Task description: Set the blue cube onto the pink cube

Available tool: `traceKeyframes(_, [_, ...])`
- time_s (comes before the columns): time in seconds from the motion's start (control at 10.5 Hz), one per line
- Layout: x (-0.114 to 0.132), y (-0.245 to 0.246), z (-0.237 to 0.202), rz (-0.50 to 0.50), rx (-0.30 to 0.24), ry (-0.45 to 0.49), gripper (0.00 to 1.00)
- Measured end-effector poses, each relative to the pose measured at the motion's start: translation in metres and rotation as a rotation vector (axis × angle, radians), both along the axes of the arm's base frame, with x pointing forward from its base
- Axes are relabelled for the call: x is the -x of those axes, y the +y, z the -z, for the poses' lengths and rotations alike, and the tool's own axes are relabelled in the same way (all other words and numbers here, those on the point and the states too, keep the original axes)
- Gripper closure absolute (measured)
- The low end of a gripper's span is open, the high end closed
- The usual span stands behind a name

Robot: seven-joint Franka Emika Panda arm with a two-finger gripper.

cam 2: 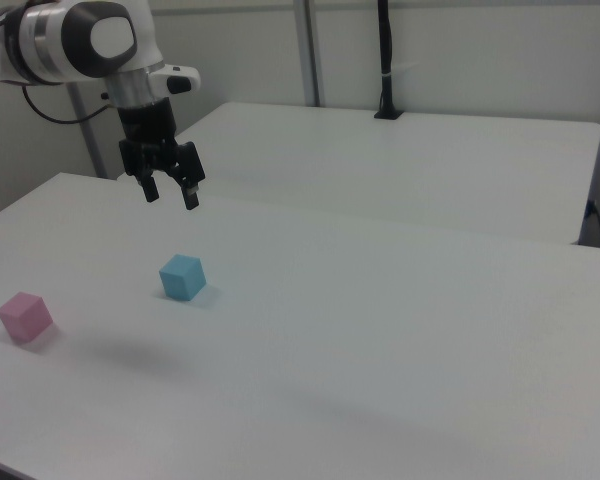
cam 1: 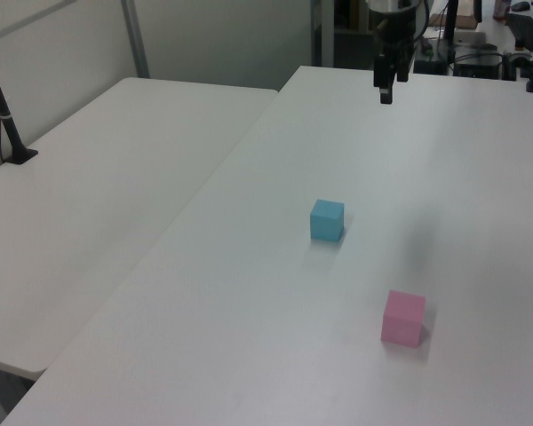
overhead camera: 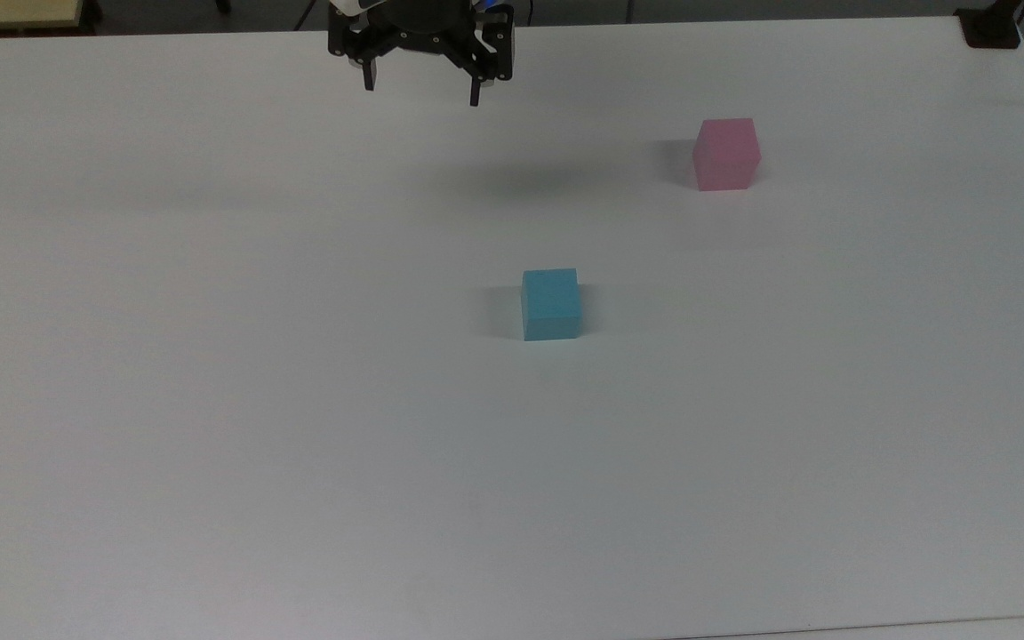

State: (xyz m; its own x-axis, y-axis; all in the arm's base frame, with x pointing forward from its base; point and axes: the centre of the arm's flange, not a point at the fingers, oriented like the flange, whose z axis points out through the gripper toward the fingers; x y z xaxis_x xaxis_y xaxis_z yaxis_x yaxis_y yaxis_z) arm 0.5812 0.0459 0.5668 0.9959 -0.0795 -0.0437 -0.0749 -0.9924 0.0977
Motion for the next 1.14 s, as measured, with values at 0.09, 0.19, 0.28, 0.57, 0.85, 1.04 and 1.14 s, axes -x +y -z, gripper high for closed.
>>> traceKeyframes(0.09, [-0.001,-0.007,-0.003,0.012,0.001,-0.007,0.00])
traceKeyframes(0.19, [-0.005,-0.009,-0.005,0.014,-0.002,-0.039,0.00])
traceKeyframes(0.28, [-0.007,-0.011,-0.006,0.016,-0.003,-0.053,0.00])
traceKeyframes(0.57, [-0.008,-0.011,-0.005,0.016,-0.007,-0.054,0.00])
traceKeyframes(0.85, [-0.010,-0.010,-0.005,-0.003,-0.008,-0.064,0.00])
traceKeyframes(1.04, [-0.017,-0.008,0.004,-0.008,-0.011,-0.077,0.00])
traceKeyframes(1.14, [-0.023,-0.003,0.012,-0.018,-0.013,-0.079,0.00])
